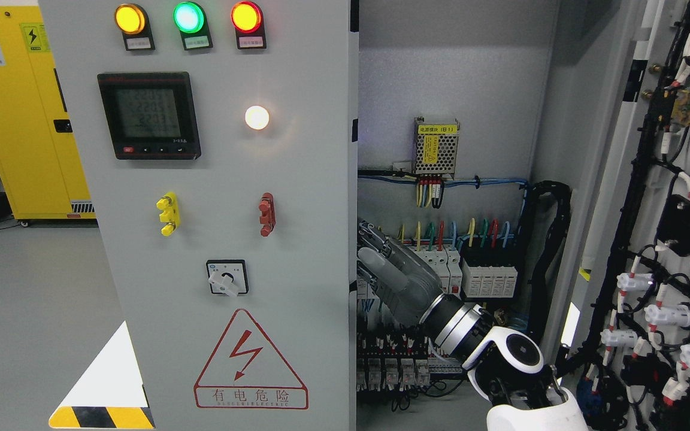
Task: Open door with both hands
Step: 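Push the indicator-light door outward with the right hand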
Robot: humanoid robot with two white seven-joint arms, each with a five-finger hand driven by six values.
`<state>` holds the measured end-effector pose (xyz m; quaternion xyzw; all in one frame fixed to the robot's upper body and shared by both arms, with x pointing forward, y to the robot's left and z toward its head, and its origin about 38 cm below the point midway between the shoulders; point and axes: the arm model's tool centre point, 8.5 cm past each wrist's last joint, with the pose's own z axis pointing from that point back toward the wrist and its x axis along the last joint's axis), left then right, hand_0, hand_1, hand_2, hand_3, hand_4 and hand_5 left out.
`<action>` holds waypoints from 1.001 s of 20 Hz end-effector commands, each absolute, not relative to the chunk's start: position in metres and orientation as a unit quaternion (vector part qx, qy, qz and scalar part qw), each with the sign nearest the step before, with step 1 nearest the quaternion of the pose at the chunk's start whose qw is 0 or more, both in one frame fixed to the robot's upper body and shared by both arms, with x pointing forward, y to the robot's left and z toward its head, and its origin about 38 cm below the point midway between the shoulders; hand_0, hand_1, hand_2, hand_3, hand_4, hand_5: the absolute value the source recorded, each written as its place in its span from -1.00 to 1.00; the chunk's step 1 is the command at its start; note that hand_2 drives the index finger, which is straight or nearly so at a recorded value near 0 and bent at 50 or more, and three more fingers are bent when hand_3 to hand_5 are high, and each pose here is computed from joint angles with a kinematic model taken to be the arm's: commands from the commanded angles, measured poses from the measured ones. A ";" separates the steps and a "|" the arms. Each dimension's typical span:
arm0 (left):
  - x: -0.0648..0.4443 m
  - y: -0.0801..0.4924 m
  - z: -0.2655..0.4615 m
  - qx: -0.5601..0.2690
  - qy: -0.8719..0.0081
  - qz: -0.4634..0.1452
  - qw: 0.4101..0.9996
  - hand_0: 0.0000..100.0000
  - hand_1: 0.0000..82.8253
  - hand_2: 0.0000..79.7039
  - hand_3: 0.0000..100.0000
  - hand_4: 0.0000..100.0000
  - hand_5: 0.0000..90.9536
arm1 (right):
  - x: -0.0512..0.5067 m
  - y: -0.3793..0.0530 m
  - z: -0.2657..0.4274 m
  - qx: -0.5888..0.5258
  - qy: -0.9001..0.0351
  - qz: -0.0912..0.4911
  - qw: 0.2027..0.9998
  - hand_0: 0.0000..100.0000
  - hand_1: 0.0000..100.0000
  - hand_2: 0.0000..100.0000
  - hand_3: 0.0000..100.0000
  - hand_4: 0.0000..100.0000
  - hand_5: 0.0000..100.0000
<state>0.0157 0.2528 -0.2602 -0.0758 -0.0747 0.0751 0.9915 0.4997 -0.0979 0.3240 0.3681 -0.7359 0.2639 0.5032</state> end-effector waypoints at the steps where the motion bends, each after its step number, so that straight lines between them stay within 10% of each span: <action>1: -0.001 0.259 -0.260 -0.069 -0.064 0.076 0.993 -0.76 0.34 -1.00 -1.00 -1.00 -1.00 | 0.501 -0.100 0.327 0.366 -0.740 0.256 0.503 -1.00 0.00 -0.92 -1.00 -1.00 -1.00; 20: 0.000 0.258 -0.260 -0.071 -0.064 0.077 0.992 -0.76 0.34 -1.00 -1.00 -1.00 -1.00 | 0.465 -0.076 0.304 0.417 -0.713 0.286 0.486 -1.00 0.00 -0.92 -1.00 -1.00 -1.00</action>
